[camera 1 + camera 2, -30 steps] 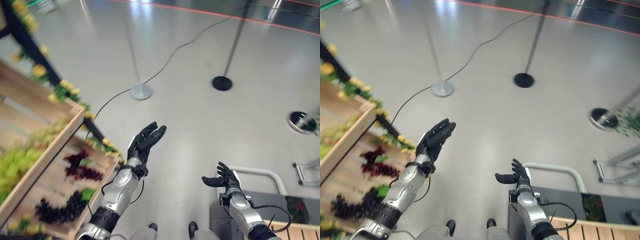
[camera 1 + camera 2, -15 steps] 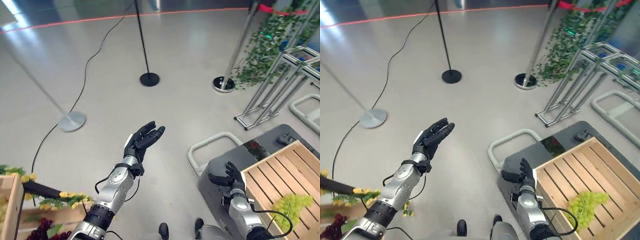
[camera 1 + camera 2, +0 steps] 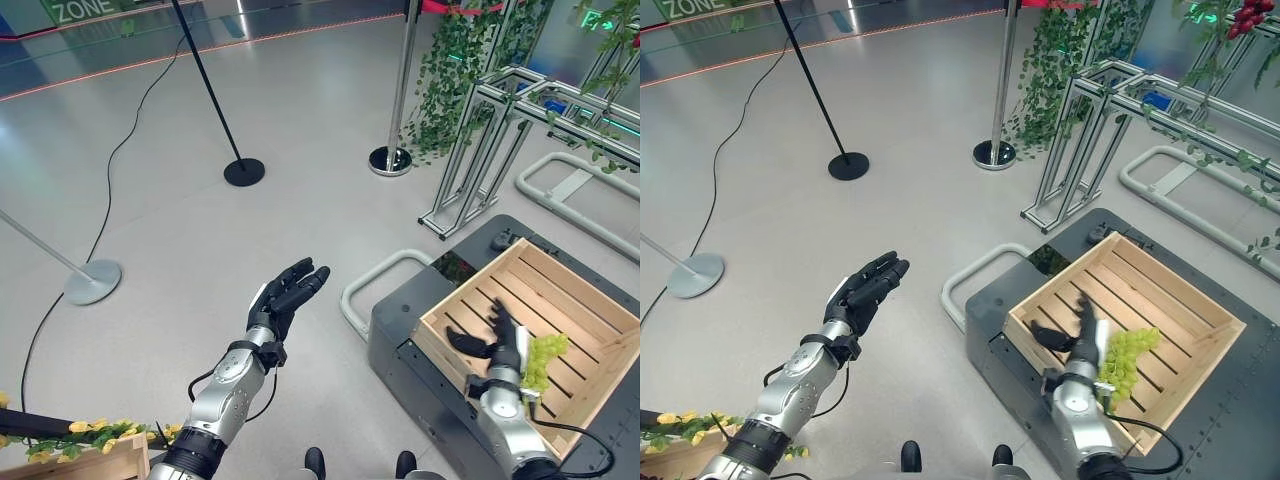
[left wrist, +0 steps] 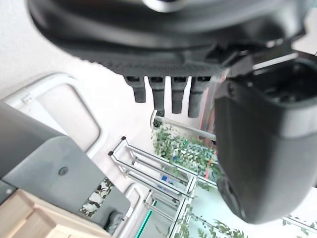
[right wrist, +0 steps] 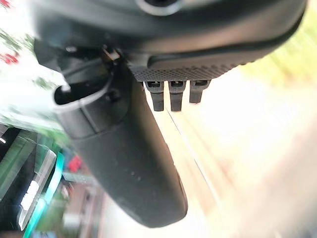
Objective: Pick up the fruits from the basket on one side to the basket on the other side
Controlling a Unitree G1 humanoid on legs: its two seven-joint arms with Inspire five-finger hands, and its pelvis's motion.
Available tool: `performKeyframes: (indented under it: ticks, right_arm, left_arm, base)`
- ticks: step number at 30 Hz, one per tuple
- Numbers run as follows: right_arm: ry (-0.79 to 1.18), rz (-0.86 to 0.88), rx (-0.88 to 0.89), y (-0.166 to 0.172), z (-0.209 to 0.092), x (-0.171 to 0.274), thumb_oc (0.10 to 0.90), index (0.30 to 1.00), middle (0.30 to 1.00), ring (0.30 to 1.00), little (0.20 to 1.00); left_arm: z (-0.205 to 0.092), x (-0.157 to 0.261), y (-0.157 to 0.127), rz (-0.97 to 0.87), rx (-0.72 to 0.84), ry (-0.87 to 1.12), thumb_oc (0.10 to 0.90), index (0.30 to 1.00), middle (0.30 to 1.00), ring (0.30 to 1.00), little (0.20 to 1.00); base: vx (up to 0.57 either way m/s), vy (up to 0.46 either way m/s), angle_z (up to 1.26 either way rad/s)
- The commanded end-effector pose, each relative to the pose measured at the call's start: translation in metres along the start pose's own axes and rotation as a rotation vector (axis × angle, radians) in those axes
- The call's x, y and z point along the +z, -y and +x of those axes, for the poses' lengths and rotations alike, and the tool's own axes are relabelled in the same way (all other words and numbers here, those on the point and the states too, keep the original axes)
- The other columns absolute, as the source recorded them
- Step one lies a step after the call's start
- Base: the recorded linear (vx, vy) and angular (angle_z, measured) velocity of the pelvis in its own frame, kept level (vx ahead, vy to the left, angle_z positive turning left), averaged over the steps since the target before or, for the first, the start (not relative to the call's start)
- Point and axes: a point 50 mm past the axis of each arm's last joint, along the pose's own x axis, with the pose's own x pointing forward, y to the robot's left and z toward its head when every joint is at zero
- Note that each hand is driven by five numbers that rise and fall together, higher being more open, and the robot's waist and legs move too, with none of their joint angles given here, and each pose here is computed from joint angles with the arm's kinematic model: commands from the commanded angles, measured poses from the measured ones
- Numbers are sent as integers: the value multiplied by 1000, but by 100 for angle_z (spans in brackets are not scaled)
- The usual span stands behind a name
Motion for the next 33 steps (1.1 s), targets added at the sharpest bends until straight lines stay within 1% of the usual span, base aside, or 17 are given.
performKeyframes:
  ticks: [1,3,7,11,13,15,19,24,33]
  right_arm:
    - [355,14,-181,23,35,75,800,900,900,900,900]
    - [378,-19,-206,30,43,85,800,900,900,900,900]
    - [371,-41,-227,35,57,103,800,900,900,900,900]
    - [336,-16,-296,41,78,130,800,900,900,900,900]
    - [305,-21,-283,42,84,135,800,900,900,900,900]
    - [231,-27,-229,38,95,143,800,900,900,900,900]
    - [169,-39,-187,41,105,145,800,900,900,900,900]
    - [81,-26,-190,44,112,142,800,900,900,900,900]
    - [-27,-29,-307,54,112,118,800,900,900,900,900]
  left_arm:
    - [9,45,17,51,-114,177,800,900,900,900,900]
    - [9,45,21,58,-140,175,800,900,900,900,900]
    - [10,53,30,72,-180,203,800,900,900,900,900]
    - [15,73,42,115,-240,276,800,900,900,900,900]
    - [17,77,45,117,-256,294,800,900,900,900,900]
    - [19,87,51,123,-272,339,800,900,900,900,900]
    - [20,97,54,141,-286,389,800,900,900,900,900]
    - [22,95,55,139,-282,394,800,900,900,900,900]
    - [23,95,65,128,-287,420,800,900,900,900,900]
  base:
    - [-11,-84,-2]
    - [-12,-82,-5]
    - [-62,-75,-5]
    - [-141,-79,-1]
    - [-139,-44,3]
    - [-158,-4,6]
    - [-135,5,3]
    - [-75,29,-4]
    - [-42,60,-11]
